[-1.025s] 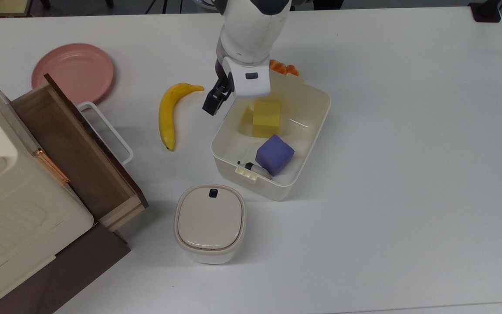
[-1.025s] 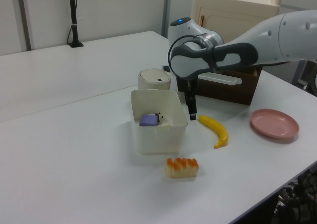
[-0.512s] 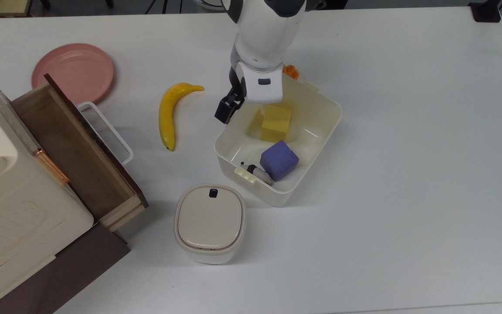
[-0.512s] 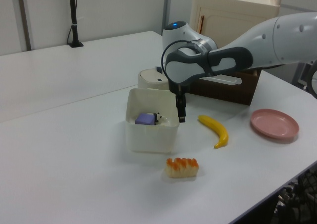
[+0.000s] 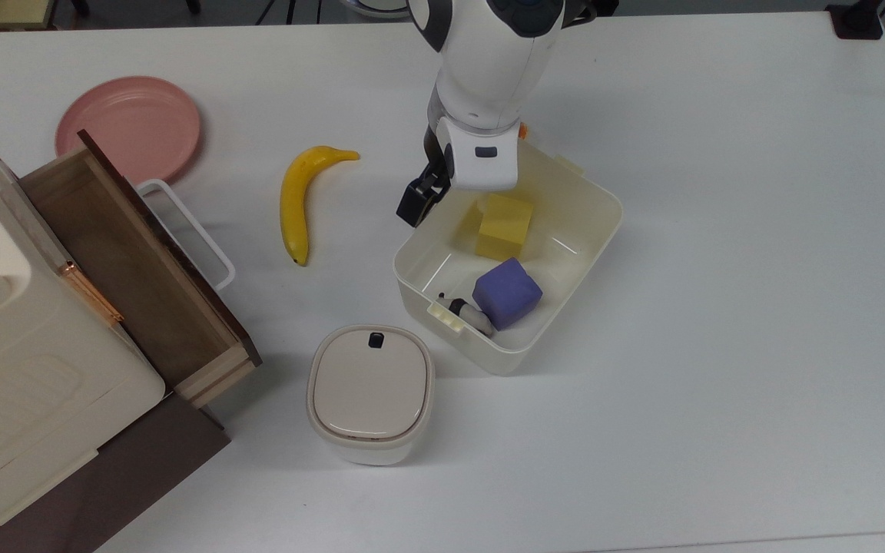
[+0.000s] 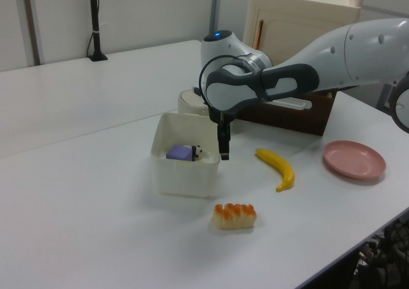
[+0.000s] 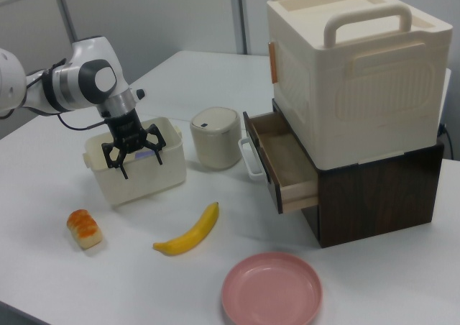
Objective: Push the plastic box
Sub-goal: 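Push the white plastic box across the table with the gripper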
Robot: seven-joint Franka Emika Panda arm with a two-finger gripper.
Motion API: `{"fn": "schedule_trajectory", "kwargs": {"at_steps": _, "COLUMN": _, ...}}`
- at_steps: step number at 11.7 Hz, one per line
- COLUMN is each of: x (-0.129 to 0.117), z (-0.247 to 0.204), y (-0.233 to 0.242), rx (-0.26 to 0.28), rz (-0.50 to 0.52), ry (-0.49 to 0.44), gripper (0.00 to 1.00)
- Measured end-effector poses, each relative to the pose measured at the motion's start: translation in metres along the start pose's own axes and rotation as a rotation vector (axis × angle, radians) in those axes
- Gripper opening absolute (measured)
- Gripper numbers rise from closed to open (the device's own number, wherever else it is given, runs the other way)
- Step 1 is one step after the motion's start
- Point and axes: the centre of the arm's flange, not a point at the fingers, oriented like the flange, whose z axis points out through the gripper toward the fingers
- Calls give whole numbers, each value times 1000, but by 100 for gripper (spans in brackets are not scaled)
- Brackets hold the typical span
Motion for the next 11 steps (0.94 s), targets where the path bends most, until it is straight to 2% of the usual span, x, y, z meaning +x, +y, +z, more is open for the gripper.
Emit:
{"fn": "schedule_trajectory", "kwargs": {"at_steps": 3, "x": 11, "z": -6, "y": 8, "rx": -23, "rz": 29, "ry": 32, "gripper": 100}}
{"fn": "schedule_trajectory", "kwargs": {"at_steps": 11, "x": 44, "z": -8, "y": -4, "rx": -30, "rz": 44, "ry": 55, "gripper": 100}}
